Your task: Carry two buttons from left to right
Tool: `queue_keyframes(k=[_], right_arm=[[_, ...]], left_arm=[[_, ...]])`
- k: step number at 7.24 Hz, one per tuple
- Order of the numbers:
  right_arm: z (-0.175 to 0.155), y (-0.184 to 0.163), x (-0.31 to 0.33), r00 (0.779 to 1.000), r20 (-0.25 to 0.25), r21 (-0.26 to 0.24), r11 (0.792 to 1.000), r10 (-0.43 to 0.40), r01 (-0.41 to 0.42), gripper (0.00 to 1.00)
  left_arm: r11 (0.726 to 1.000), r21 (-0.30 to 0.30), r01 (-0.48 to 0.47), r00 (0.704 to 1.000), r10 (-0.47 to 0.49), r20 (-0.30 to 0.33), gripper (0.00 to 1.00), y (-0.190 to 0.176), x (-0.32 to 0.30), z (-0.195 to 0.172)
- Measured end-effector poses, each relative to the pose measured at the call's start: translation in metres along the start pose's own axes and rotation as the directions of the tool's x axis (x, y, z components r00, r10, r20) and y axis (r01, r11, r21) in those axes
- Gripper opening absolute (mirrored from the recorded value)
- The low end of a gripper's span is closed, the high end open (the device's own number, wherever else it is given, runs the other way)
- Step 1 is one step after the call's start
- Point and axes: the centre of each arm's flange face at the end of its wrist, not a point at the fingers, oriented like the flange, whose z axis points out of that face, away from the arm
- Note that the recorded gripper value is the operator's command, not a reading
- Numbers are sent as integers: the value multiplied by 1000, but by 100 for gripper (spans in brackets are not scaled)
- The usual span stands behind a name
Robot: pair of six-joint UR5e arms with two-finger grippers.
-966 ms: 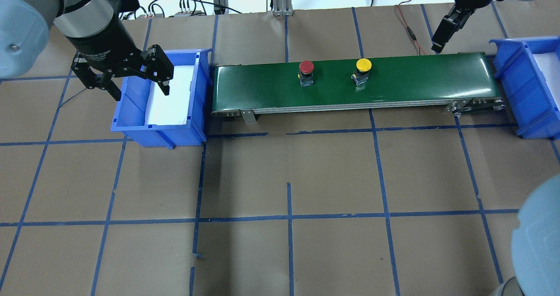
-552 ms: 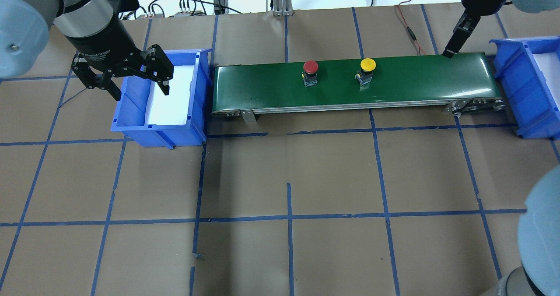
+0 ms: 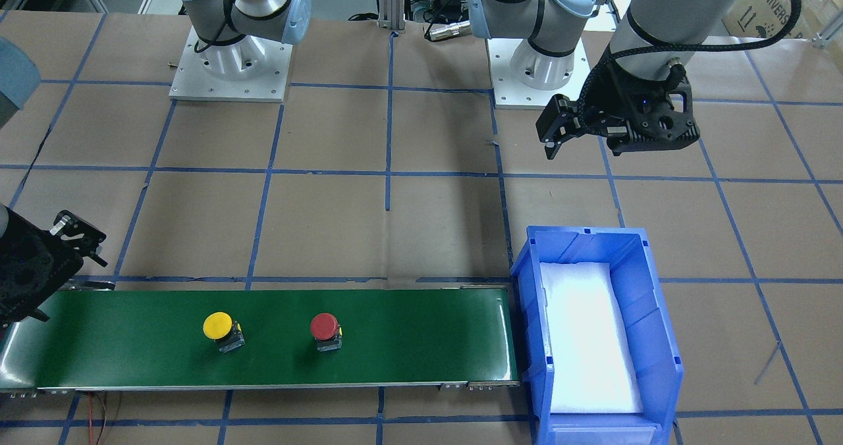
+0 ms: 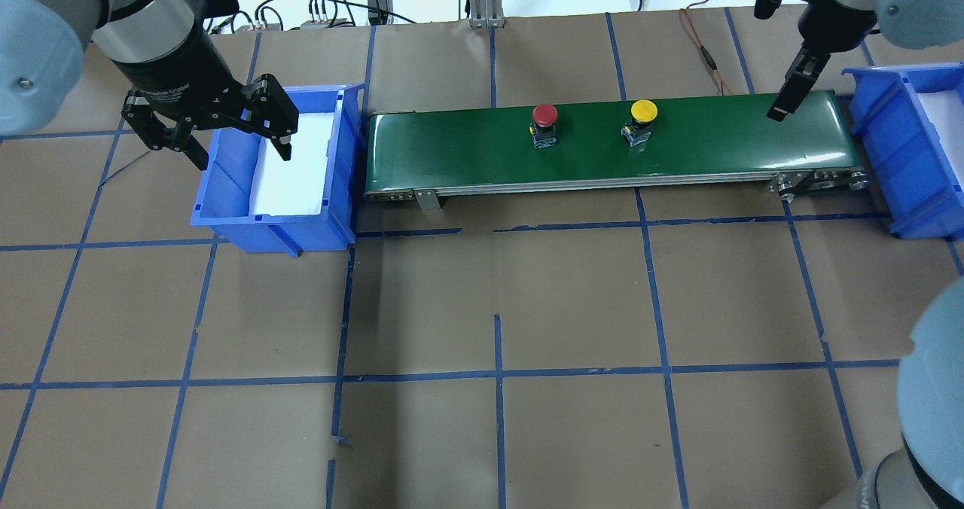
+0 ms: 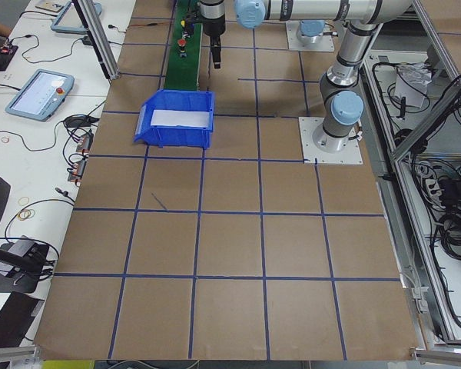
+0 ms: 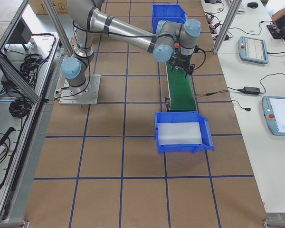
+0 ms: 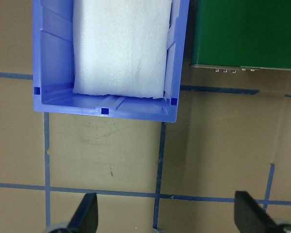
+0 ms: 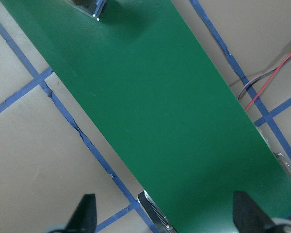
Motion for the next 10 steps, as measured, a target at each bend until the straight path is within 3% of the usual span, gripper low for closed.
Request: queue_keyframes(k=[1,3,5,6,10], right_arm=[[5,0,1,1000,1,0,1000,-7,7,100],[15,-3,7,993,-3,1,993,-122,122,100],[20,-3,16,953,-40,-16,954,-299,299,100],[23,-3,19,940,-45,-27,941,-338,337,100],[29,0,23,934,-42,-34,935,-355,353,100]], left_arm=[[1000,3,0,1000,0,1,100,0,0,0],[1000,4,1,1000,-1,0,100,0,0,0],[1000,5,1,1000,-1,0,100,-1,0,0],[1000,4,1,1000,-1,0,100,-1,0,0],[1000,6,1,1000,-1,2,100,-1,-1,-1]])
